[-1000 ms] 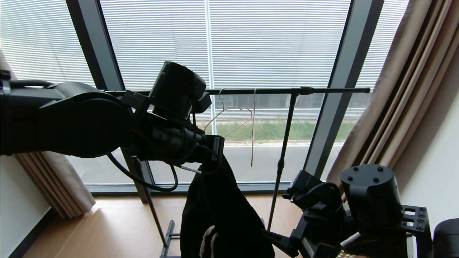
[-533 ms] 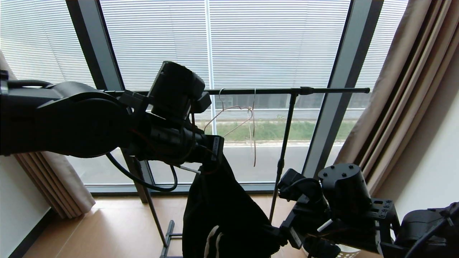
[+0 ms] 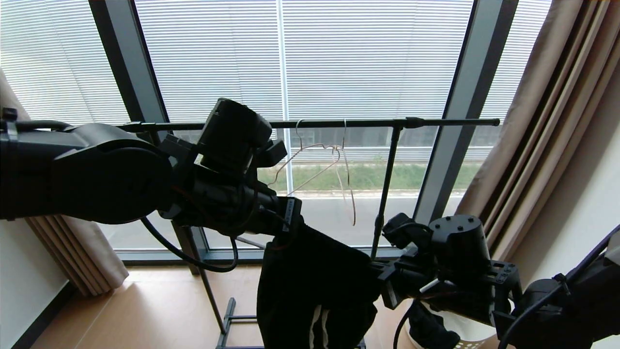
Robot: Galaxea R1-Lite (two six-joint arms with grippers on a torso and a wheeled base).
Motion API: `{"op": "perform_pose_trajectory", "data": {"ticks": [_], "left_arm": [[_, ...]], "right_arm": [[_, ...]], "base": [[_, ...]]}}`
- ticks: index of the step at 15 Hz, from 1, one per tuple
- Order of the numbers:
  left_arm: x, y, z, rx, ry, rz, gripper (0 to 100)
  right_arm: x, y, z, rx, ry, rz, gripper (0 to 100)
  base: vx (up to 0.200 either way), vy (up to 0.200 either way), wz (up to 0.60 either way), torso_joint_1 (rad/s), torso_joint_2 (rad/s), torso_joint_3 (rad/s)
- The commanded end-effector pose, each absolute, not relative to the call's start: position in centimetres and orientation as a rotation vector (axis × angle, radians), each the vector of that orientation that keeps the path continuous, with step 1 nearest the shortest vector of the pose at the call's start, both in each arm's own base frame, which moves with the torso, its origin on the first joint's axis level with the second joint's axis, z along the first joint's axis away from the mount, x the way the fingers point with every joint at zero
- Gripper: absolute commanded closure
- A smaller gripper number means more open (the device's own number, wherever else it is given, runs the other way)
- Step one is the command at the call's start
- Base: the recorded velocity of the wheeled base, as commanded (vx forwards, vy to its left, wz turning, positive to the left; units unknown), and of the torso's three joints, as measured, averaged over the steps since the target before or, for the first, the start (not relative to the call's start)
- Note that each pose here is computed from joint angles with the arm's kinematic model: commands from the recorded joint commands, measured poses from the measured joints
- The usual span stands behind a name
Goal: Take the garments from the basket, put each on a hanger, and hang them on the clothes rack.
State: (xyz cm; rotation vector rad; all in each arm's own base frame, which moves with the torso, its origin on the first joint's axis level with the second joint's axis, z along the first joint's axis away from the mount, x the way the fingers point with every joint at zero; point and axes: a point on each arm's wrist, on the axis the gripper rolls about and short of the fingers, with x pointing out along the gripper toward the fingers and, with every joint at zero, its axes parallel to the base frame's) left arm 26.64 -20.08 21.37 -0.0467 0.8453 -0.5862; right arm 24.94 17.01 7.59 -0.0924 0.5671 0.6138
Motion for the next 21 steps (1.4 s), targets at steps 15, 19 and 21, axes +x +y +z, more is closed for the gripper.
{"op": "perform_pose_trajectory", "data": {"ticks": [15, 19, 21], "left_arm": [[21.4, -16.2, 19.2, 0.107, 0.791, -0.721, 0], [20.0, -14.6, 19.0, 0.109, 0.794, -0.702, 0], [19.0, -13.5, 19.0, 0.127, 0.783, -0.702, 0]], "right_arm": [[23.0, 13.6, 16.2, -0.007, 0.285, 0.562, 100], [21.6, 12.6, 18.0, 0.003, 0.251, 0.554, 100], [20.4, 11.7, 19.4, 0.001, 0.222, 0.484, 100]], "base": [[0.000, 0.000, 0.00, 0.000, 0.00, 0.000], [0.000, 0.000, 0.00, 0.000, 0.00, 0.000], [0.000, 0.000, 0.00, 0.000, 0.00, 0.000]]}}
